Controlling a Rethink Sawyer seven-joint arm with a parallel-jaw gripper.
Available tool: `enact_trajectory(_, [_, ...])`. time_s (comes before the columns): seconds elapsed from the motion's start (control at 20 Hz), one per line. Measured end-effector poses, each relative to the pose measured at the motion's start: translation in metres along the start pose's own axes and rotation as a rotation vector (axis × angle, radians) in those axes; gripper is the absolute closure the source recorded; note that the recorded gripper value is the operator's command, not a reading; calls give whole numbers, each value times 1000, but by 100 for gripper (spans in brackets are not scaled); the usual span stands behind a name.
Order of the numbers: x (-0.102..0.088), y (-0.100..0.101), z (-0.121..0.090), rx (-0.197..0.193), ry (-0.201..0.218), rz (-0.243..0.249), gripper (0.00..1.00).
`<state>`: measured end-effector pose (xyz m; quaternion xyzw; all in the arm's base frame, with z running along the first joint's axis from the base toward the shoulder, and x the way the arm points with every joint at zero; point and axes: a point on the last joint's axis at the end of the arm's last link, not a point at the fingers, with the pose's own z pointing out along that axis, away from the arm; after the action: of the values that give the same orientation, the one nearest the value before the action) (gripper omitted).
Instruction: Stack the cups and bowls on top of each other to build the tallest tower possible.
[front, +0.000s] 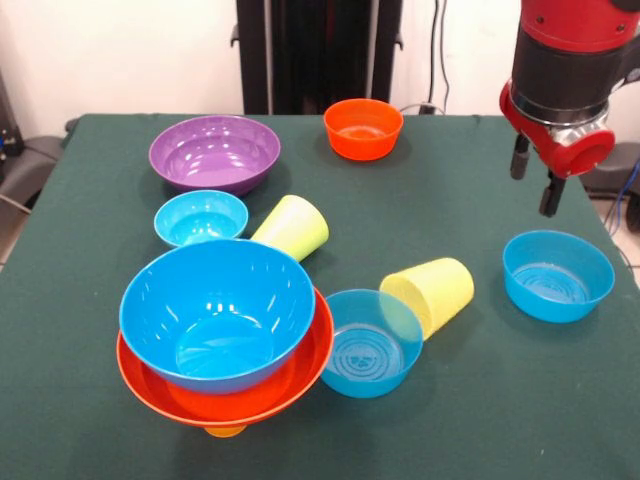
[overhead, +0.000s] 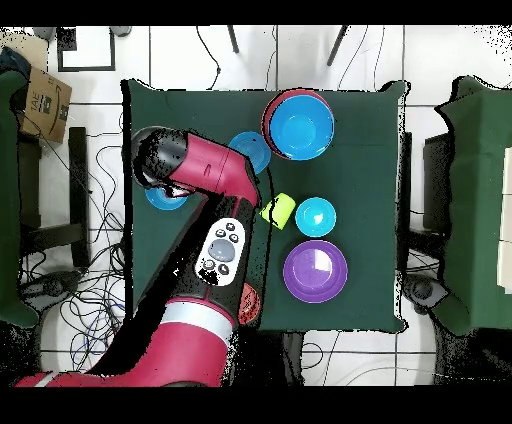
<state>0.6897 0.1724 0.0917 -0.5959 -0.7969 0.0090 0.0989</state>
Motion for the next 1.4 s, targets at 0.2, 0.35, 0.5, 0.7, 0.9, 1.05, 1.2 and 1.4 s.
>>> enact_trajectory(0.2, [-2,-2,7,11,-2,1,0])
enact_trajectory(0.35, [-3,-2,11,17,-2,2,0])
enact_trajectory(0.5, [-7,-2,17,25,-2,5,0])
enact_trajectory(0.7, [-20,-1,29,35,-2,16,0])
enact_trajectory(0.9, [-29,2,35,37,-3,23,0])
enact_trajectory(1.05, [-41,5,42,37,-6,31,0])
enact_trajectory(1.2, [-52,8,55,43,-15,37,0])
enact_trajectory(1.4, [-58,10,68,46,-25,38,0])
